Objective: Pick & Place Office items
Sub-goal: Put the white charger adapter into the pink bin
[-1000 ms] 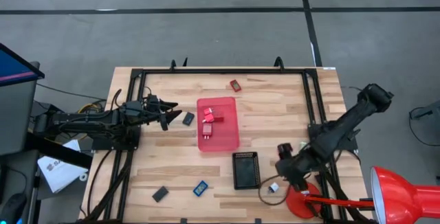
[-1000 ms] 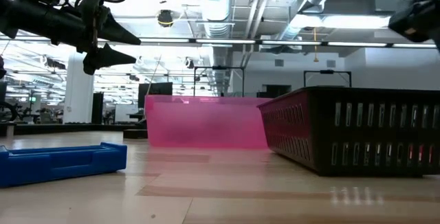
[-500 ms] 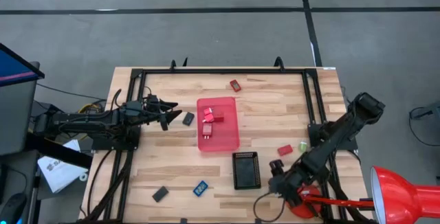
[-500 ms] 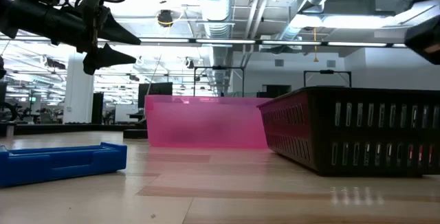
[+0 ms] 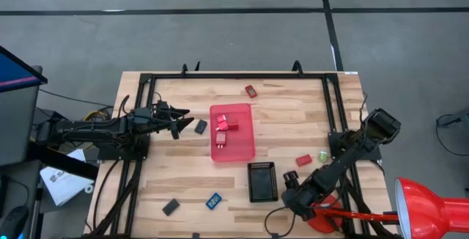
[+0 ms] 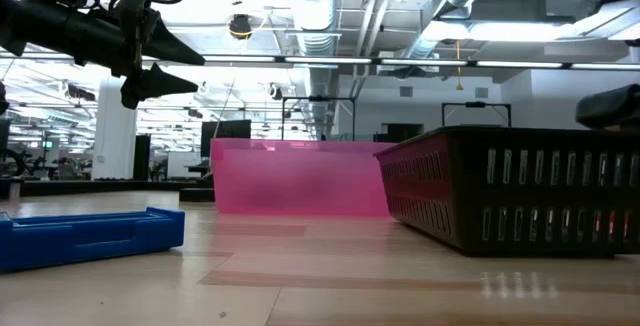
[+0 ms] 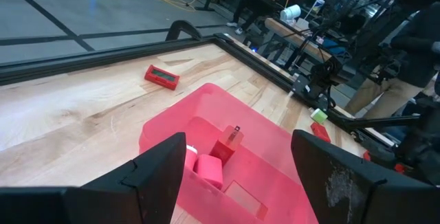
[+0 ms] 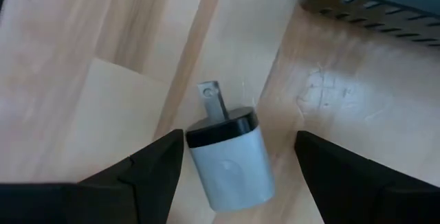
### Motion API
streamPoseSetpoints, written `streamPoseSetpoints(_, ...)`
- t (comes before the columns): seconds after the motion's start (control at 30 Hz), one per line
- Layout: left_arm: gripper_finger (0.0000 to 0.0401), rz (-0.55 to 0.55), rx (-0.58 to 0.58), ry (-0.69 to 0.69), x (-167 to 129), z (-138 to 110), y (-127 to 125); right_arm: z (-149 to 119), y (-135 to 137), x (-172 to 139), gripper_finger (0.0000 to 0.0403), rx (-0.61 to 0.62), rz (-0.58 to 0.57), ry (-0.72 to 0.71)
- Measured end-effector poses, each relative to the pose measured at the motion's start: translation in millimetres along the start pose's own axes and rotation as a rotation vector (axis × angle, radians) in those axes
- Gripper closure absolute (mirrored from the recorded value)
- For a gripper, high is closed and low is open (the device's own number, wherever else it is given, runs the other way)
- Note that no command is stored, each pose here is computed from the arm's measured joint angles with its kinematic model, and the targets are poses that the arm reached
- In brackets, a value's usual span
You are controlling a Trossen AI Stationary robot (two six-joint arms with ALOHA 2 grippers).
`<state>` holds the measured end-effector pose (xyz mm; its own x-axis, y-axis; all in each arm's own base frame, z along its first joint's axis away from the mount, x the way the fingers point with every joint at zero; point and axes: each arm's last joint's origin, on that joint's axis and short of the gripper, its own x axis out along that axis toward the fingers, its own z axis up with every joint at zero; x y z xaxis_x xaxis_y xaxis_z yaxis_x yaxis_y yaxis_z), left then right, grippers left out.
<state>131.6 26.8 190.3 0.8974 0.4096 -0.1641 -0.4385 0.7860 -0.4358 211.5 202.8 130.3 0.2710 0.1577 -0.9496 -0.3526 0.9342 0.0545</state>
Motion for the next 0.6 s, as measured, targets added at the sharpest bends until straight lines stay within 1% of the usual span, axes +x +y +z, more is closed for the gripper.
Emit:
streamPoseSetpoints(0.17, 0.0142, 0.0, 0.0, 0.0, 0.0, 0.0, 0.0, -1.6, -0.8, 1.7, 0.0129, -0.003, -0.028, 0.018)
streamPoseSetpoints(0.27, 0.0142, 0.0, 0.0, -0.001, 0.0, 0.1, 0.0, -3.5, -2.0, 0.8, 0.0144, -0.005, -0.043, 0.033)
streamPoseSetpoints(0.37, 0.0142, 0.0, 0.0, 0.0, 0.0, 0.0, -0.1, -4.9, -2.9, 0.8, 0.0179, -0.005, -0.05, 0.048)
streamPoseSetpoints(0.57, 0.0142, 0.0, 0.0, 0.0, 0.0, 0.0, 0.0, -4.1, -2.4, -1.3, 0.0281, -0.003, -0.042, 0.069)
streamPoseSetpoints(0.6, 0.0142, 0.0, 0.0, 0.0, 0.0, 0.0, 0.0, -3.4, -2.2, -1.9, 0.0281, -0.003, -0.04, 0.076)
